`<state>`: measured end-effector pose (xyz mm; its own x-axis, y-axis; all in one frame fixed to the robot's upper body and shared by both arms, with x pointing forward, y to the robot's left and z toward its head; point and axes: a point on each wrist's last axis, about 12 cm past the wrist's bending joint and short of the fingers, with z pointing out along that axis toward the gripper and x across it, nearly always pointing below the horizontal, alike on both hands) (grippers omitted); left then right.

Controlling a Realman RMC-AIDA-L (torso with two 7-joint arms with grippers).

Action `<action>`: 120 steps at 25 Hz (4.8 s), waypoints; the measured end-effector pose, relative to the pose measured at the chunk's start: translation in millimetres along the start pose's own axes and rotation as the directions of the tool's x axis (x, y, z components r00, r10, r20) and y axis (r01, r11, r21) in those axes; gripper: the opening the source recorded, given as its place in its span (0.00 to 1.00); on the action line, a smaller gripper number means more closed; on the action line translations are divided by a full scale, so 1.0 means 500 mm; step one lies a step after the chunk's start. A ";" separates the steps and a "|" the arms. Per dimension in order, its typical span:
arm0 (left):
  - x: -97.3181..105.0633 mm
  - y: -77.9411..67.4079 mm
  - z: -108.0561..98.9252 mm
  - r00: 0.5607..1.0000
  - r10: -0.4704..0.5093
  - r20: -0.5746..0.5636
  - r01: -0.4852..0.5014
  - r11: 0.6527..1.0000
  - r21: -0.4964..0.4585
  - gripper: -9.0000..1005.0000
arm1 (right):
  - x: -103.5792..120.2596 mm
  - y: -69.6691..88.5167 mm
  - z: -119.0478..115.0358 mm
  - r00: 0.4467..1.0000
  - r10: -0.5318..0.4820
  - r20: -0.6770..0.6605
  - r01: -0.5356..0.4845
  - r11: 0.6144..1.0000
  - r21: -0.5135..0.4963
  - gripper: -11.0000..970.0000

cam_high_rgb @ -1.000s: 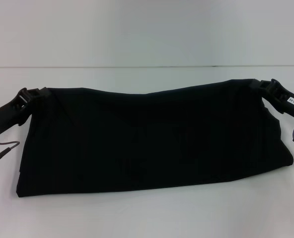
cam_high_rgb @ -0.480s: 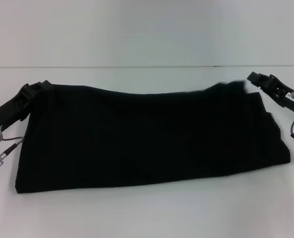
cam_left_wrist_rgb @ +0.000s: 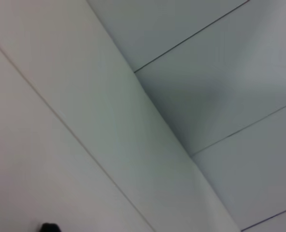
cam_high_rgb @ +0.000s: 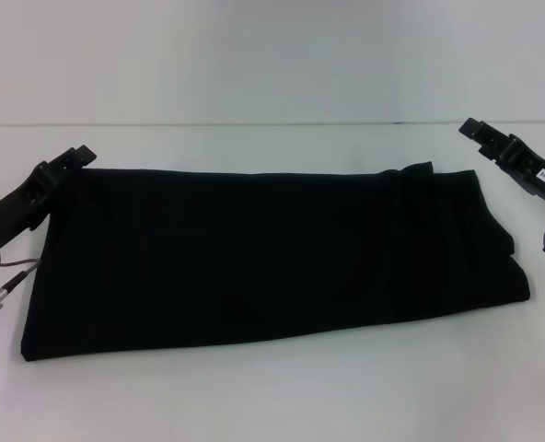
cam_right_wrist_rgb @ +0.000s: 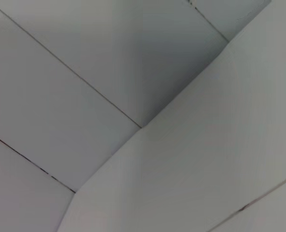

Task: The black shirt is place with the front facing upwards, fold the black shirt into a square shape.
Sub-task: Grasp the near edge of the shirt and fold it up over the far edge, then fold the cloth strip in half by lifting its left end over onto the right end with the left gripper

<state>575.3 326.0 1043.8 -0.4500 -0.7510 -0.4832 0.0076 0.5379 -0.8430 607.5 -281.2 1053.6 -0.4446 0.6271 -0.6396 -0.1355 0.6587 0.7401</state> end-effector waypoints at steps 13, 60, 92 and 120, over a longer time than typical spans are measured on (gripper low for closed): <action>-0.024 0.036 -0.030 1.000 0.012 0.012 -0.011 0.996 -0.089 0.84 | 0.011 -0.002 -0.024 0.999 -0.031 -0.006 0.031 0.998 -0.061 0.90; 0.014 0.101 -0.317 0.861 -0.325 -0.392 0.277 0.945 -0.174 0.87 | 0.096 0.065 -0.049 0.538 -0.839 -0.083 0.662 0.482 -0.575 0.98; 0.005 0.088 -0.234 0.859 -0.347 -0.377 0.291 0.936 -0.199 0.76 | 0.104 0.074 -0.042 0.552 -0.830 -0.077 0.649 0.486 -0.586 0.97; -0.017 0.056 -0.184 0.831 -0.288 -0.476 0.199 0.953 -0.229 0.26 | 0.106 0.078 -0.041 0.568 -0.820 -0.069 0.640 0.493 -0.589 0.97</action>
<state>497.1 382.7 1046.3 -0.8014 -0.5964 -0.0461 -0.2866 0.4504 -0.8456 560.4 -230.8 1052.9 -0.2023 -0.2125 -0.9560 -0.8731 0.4813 0.0778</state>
